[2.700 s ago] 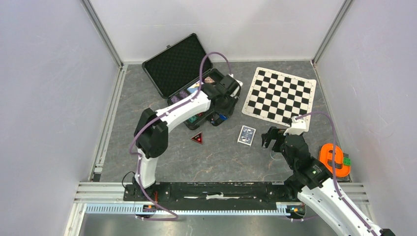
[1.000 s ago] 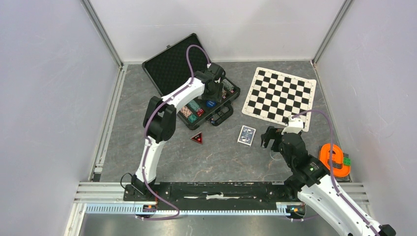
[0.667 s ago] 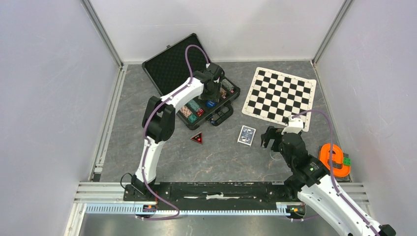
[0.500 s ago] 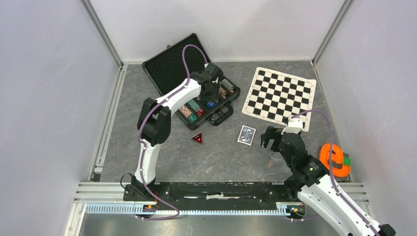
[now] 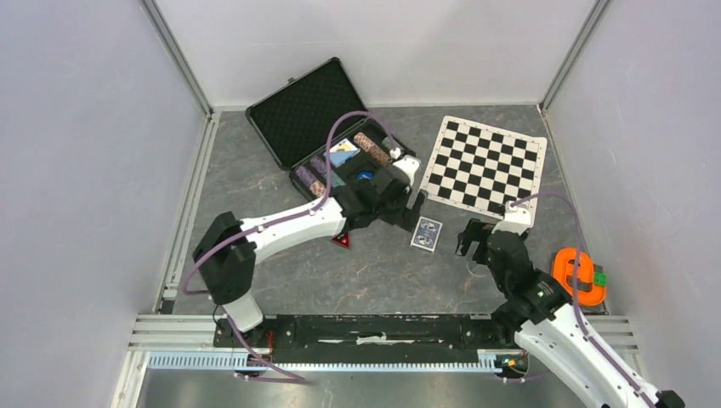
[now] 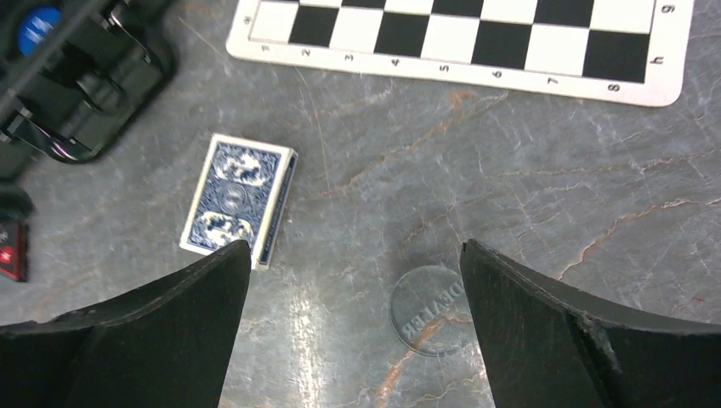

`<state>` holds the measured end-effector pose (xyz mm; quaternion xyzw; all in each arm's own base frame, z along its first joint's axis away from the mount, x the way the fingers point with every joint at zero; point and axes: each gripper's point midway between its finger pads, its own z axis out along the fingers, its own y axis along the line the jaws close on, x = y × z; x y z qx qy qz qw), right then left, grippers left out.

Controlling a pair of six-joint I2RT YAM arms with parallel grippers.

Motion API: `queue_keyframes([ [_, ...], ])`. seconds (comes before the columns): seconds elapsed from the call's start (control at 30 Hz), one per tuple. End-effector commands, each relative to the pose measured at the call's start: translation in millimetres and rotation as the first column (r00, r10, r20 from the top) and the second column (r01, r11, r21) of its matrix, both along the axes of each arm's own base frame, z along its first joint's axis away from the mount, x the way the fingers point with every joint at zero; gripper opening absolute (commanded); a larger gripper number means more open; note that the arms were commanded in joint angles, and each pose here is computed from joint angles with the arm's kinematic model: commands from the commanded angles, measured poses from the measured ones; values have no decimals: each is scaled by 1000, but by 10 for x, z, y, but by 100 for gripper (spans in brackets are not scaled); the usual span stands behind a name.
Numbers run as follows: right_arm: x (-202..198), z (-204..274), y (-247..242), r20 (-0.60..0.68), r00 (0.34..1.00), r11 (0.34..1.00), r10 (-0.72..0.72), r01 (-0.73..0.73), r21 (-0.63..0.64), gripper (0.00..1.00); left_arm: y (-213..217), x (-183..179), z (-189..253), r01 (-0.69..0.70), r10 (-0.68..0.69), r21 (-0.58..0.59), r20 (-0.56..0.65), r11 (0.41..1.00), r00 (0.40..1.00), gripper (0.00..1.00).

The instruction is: Pack up texas hold em set

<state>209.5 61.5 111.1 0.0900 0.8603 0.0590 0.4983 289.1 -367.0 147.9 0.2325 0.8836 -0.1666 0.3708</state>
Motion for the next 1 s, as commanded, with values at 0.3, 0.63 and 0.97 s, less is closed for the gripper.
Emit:
queue_keyframes([
  [0.3,-67,411,-153,130,989,994,-77,66,89,99,-599,-324,-305,62,-63,-35,-21,997,998,100],
  [0.63,-89,462,-106,144,988,992,-57,39,123,99,-896,-342,-857,22,-16,37,-159,999,987,100],
  [0.97,-91,473,-111,153,987,992,-53,35,119,99,-842,-260,-1077,-59,73,97,-155,994,985,94],
])
